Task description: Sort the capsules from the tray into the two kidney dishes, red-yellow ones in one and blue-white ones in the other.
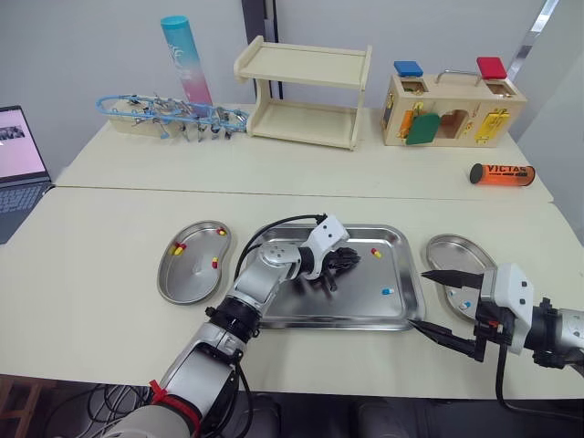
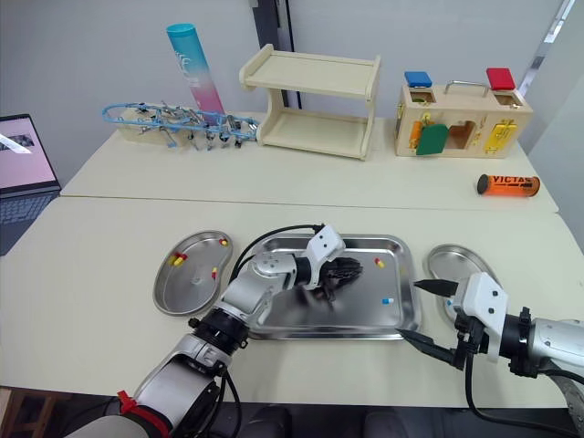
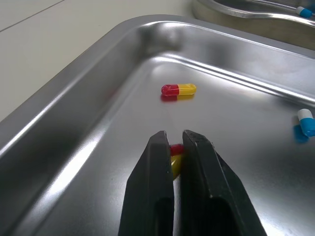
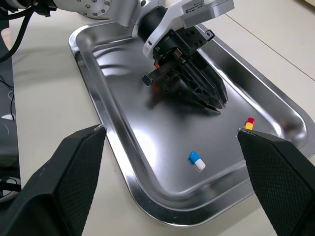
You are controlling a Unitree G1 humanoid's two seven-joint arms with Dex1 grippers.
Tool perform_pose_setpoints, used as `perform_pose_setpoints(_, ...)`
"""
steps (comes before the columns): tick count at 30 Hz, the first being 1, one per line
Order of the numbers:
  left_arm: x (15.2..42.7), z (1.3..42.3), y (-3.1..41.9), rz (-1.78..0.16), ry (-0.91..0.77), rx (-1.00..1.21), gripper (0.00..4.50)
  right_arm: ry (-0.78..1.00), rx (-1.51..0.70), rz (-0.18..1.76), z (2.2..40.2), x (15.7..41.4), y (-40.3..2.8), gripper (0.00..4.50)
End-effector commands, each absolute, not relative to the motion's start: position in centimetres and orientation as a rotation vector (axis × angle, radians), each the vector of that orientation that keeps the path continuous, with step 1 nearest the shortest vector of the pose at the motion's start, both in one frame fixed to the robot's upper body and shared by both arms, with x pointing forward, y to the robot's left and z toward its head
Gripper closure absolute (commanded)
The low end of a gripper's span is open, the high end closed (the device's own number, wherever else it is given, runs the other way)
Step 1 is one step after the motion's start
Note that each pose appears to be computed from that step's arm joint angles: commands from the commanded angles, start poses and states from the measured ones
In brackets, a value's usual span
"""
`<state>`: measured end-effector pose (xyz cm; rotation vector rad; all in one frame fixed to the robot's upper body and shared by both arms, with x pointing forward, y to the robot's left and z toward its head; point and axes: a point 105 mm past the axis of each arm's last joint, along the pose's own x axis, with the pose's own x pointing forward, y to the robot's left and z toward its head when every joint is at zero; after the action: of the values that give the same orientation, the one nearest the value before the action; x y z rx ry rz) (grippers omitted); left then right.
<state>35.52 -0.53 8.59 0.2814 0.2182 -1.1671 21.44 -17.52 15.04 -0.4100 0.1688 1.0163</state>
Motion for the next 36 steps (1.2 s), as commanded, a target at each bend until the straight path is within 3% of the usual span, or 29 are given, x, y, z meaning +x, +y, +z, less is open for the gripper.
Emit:
perform_pose_setpoints(1, 35.3, 9.4, -0.2, -1.172, 0.187, 0.279, 4.49, 0.133, -0.427, 1.04, 15.9, 21.2, -16.7, 0.0)
perform_pose_setpoints(15, 34.4, 17.5, 5.0, -1.092, 0.0, 0.232, 4.49, 0.097, -0.434, 1.082, 17.1, 21.7, -15.9, 0.0)
perform_pose_setpoints(22, 35.1, 20.0, 16.2, -0.713, 0.034, 0.236, 4.49, 0.057, -0.414, 1.209, 18.4, 21.6, -13.6, 0.0)
perform_pose_setpoints(28, 33.9, 18.8, 23.7, -0.39, 0.093, 0.256, 4.49, 0.036, -0.39, 1.312, 19.0, 21.9, -12.0, 0.0)
perform_pose_setpoints(36, 31.5, 15.7, 25.7, -0.298, 0.18, 0.218, 4.49, 0.002, -0.392, 1.352, 20.0, 23.1, -11.2, 0.0)
